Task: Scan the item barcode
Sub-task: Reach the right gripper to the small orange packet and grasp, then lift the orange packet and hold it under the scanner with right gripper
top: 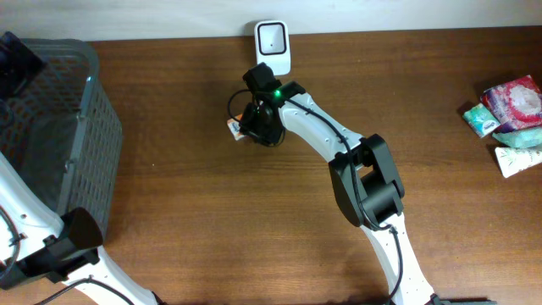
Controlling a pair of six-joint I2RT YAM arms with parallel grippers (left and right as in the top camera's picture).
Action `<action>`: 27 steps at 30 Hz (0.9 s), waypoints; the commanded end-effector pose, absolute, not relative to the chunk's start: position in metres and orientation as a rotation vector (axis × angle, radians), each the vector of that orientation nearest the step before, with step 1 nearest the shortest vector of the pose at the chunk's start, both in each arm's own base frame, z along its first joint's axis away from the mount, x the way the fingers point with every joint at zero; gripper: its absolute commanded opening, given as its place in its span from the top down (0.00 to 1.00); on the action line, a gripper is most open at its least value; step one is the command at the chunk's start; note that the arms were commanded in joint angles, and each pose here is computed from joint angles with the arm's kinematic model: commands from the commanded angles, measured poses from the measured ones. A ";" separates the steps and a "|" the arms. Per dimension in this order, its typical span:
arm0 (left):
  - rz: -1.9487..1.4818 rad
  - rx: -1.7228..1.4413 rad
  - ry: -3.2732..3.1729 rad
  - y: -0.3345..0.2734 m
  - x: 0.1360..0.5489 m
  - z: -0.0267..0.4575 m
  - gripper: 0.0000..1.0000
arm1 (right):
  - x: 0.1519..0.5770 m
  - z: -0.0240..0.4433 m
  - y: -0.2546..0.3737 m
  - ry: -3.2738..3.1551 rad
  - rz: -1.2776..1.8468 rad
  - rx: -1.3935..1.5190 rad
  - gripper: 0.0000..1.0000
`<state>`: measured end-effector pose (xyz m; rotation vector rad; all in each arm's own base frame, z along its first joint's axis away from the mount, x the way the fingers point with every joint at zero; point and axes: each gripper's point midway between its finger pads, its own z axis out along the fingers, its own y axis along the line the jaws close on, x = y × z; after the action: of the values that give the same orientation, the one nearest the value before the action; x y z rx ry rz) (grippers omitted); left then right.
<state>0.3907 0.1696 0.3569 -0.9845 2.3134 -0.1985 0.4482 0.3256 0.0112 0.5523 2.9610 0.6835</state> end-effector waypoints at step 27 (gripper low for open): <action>-0.199 -0.975 2.295 0.168 0.388 0.364 0.01 | 0.444 0.067 0.335 2.948 1.251 0.242 0.95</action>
<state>0.3906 0.1696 0.3569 -0.9847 2.3137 -0.1985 0.4494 0.3058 0.0186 0.4503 3.0221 0.8885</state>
